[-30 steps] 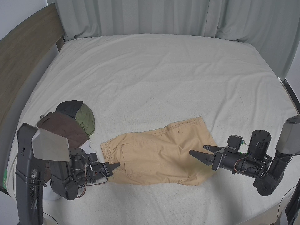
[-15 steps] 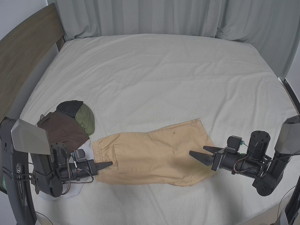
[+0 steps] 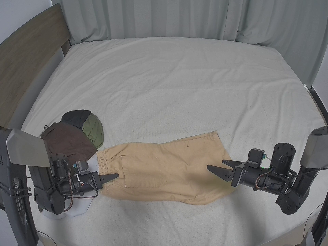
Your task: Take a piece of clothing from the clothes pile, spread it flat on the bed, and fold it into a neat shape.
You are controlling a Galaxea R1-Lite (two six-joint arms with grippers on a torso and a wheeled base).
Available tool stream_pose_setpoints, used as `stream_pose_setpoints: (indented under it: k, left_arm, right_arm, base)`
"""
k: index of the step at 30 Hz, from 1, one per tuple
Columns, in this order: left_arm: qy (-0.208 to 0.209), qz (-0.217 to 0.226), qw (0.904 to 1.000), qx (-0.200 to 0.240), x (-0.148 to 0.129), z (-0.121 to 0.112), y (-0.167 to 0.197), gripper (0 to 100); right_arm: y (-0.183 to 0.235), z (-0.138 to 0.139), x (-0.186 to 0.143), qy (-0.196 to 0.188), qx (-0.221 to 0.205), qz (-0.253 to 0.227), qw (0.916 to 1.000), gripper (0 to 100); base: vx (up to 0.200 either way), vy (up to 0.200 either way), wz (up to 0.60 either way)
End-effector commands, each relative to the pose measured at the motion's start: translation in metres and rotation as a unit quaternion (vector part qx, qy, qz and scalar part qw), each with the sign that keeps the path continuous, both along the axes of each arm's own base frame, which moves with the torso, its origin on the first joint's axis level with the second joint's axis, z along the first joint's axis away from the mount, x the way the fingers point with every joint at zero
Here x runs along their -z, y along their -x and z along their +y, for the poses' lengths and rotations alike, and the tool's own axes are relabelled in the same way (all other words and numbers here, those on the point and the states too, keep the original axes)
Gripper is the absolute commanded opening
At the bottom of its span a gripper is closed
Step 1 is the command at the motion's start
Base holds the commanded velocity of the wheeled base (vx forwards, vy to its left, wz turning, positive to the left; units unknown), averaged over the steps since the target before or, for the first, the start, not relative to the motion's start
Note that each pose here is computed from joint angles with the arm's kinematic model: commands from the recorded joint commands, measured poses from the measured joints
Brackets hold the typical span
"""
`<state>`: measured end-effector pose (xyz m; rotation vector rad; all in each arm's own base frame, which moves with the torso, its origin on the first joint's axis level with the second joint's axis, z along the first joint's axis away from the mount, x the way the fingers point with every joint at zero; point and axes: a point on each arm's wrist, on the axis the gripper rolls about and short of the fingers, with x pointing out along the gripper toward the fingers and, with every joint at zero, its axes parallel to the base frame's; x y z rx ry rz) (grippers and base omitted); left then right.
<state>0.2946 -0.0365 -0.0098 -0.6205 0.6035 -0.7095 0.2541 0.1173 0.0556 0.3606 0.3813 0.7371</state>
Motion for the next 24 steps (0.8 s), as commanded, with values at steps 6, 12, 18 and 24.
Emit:
stream_pose_setpoints:
  k: [6, 12, 18, 24]
  left_arm:
    - [0.0, -0.002, 1.0, -0.004, -0.003, 0.002, 0.001, 0]
    - [0.002, 0.0, 1.0, -0.002, -0.002, 0.005, 0.003, 0]
    - [0.009, -0.019, 0.9997, -0.011, -0.017, 0.018, 0.005, 0]
    - [0.014, -0.025, 0.9995, -0.01, -0.023, 0.025, 0.009, 0]
  right_arm:
    - [0.0, 0.0, 0.0, 0.0, -0.001, 0.0, 1.0, 100]
    - [0.0, 0.0, 0.0, 0.0, -0.001, 0.001, 1.0, 100]
    - [0.0, 0.0, 0.0, 0.0, 0.0, 0.0, 1.0, 100]
    - [0.0, 0.0, 0.0, 0.0, -0.001, 0.0, 1.0, 100]
  base:
    - [0.0, 0.0, 0.0]
    - [0.0, 0.0, 0.0]
    - [0.0, 0.0, 0.0]
    - [0.0, 0.0, 0.0]
